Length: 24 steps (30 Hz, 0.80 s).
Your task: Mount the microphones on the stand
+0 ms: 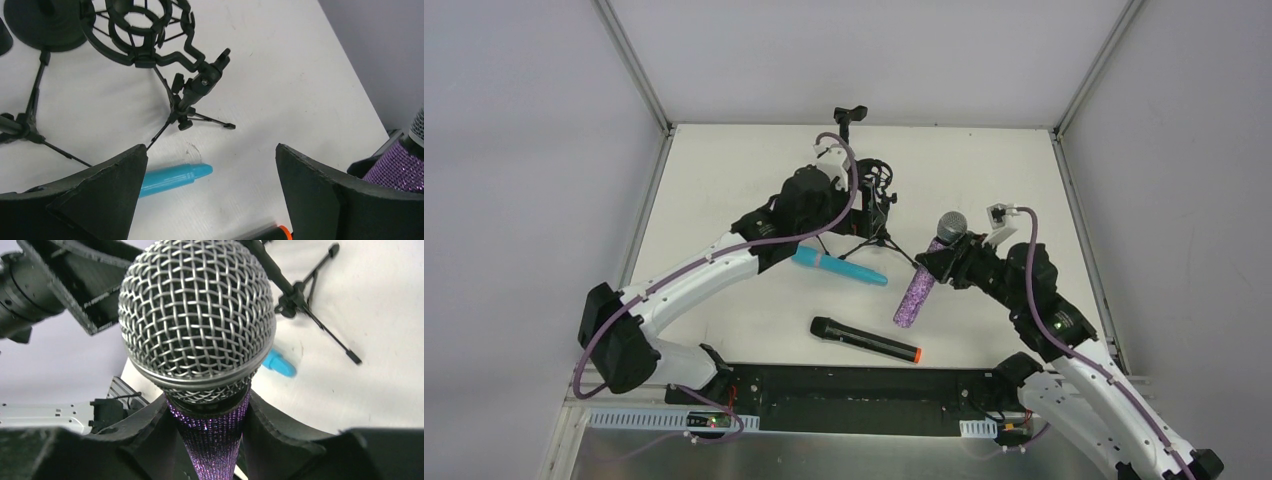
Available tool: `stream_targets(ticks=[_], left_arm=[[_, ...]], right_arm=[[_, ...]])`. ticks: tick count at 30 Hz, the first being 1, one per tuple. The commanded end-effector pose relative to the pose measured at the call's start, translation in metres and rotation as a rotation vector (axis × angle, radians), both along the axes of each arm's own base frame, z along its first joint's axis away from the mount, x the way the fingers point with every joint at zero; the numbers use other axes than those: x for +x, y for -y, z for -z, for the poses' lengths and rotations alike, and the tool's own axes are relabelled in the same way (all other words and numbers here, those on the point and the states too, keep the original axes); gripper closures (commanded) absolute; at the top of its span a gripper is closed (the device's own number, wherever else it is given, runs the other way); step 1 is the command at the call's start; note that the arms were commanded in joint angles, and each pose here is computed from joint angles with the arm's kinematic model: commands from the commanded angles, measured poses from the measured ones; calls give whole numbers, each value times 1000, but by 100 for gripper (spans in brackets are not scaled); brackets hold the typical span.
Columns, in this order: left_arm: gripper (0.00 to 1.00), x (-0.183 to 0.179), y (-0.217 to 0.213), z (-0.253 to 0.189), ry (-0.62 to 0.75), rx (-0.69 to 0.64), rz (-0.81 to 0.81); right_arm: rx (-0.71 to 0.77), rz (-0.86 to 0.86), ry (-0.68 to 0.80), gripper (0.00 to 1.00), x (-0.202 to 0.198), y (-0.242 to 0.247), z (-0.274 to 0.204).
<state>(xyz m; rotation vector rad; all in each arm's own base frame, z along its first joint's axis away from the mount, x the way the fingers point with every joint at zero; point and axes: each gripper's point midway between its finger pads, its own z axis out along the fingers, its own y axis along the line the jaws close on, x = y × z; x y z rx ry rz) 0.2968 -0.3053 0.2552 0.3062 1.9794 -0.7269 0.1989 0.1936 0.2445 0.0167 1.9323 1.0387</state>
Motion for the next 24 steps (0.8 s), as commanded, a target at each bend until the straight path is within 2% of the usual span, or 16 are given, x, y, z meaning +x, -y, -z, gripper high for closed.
stream_targets(ticks=[1,9,18,24], left_arm=[[1,0,-2,16,-160,10,-83],[1,11,5,45,-464,-226,-218],[2,47,31,29,-508,-540,-268],[1,75,34,27,-492,-631,-328]], right_arm=[[-13,-6,-45,100,-17,8,13],[18,-26,-12,100,-41,20,19],[21,-85,-44,100,-60,19,26],[52,-53,-13,100,-64,27,21]])
